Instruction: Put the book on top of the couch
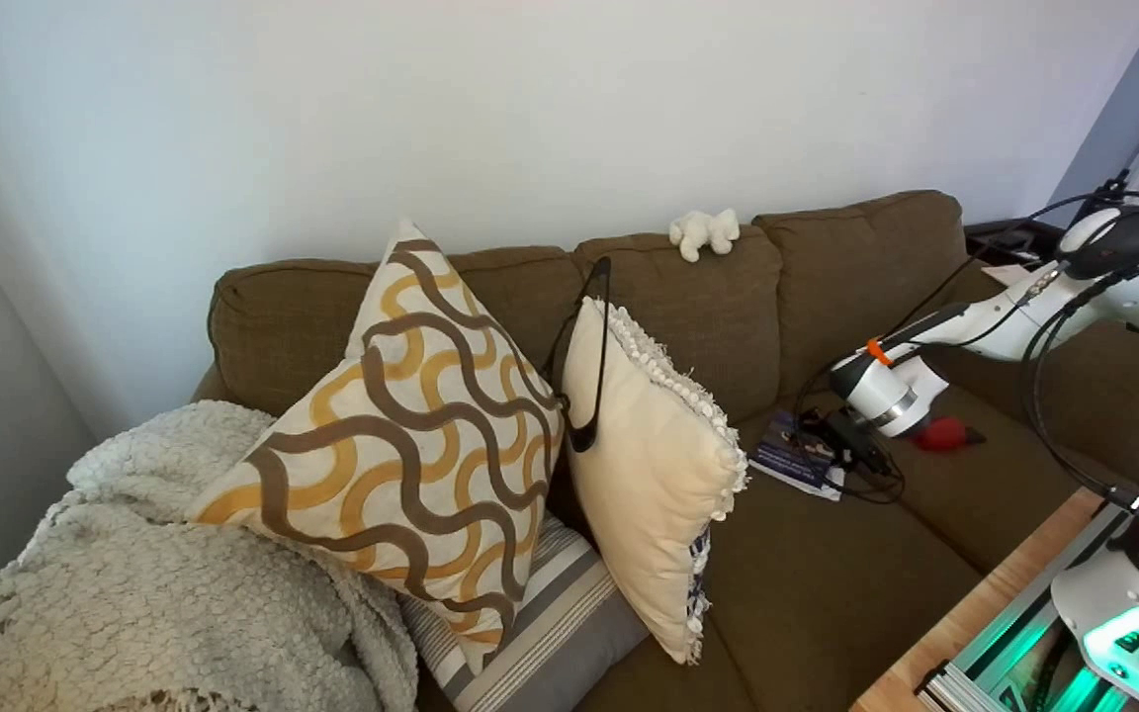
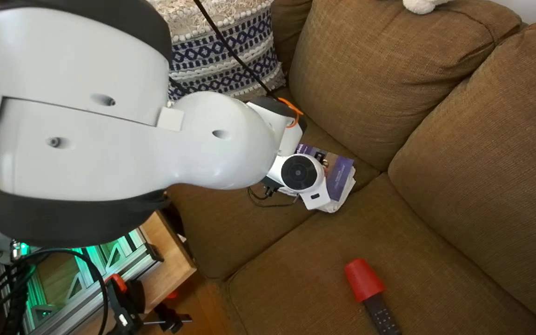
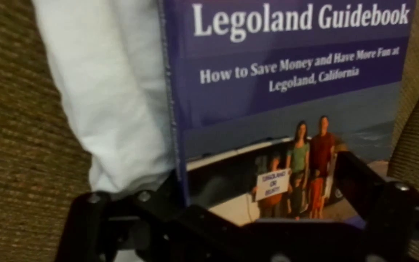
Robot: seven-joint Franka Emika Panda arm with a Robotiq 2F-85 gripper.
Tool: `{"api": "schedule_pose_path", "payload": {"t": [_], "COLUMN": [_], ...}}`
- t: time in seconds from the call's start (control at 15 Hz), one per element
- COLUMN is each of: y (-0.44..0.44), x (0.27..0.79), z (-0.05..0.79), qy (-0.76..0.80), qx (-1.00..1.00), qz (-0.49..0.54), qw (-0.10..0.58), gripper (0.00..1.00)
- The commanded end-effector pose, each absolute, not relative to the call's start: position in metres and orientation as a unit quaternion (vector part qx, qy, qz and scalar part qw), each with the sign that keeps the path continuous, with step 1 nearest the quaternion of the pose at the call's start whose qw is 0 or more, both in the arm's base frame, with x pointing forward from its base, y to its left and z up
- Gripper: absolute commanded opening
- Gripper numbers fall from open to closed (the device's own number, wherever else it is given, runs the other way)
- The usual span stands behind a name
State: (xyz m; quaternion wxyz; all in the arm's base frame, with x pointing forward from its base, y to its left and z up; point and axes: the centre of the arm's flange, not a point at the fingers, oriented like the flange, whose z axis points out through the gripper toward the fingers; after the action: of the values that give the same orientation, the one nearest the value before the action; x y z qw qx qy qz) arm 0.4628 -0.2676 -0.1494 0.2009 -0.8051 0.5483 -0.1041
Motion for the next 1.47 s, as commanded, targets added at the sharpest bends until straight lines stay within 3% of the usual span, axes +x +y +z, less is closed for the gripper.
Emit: {"api": "schedule_pose_path", "payload": {"t": [0.0, 0.53, 0.6, 0.67, 1.0, 1.27, 1.4], "y": [-0.272, -0.265, -0.261, -0.256, -0.244, -0.243, -0.243], "x": [0.472, 0.492, 0.491, 0.492, 0.487, 0.483, 0.479], "z": [-0.127, -0.073, -0.077, -0.083, -0.095, -0.087, -0.076], "qy": [0.550, 0.524, 0.523, 0.524, 0.521, 0.524, 0.521], "qx": [-0.782, -0.774, -0.777, -0.779, -0.786, -0.784, -0.784], "qz": [-0.156, -0.187, -0.181, -0.173, -0.164, -0.168, -0.172], "qw": [0.248, 0.302, 0.300, 0.298, 0.289, 0.287, 0.290], "gripper": [1.00, 1.00, 0.92, 0.73, 0.33, 0.04, 0.00]}}
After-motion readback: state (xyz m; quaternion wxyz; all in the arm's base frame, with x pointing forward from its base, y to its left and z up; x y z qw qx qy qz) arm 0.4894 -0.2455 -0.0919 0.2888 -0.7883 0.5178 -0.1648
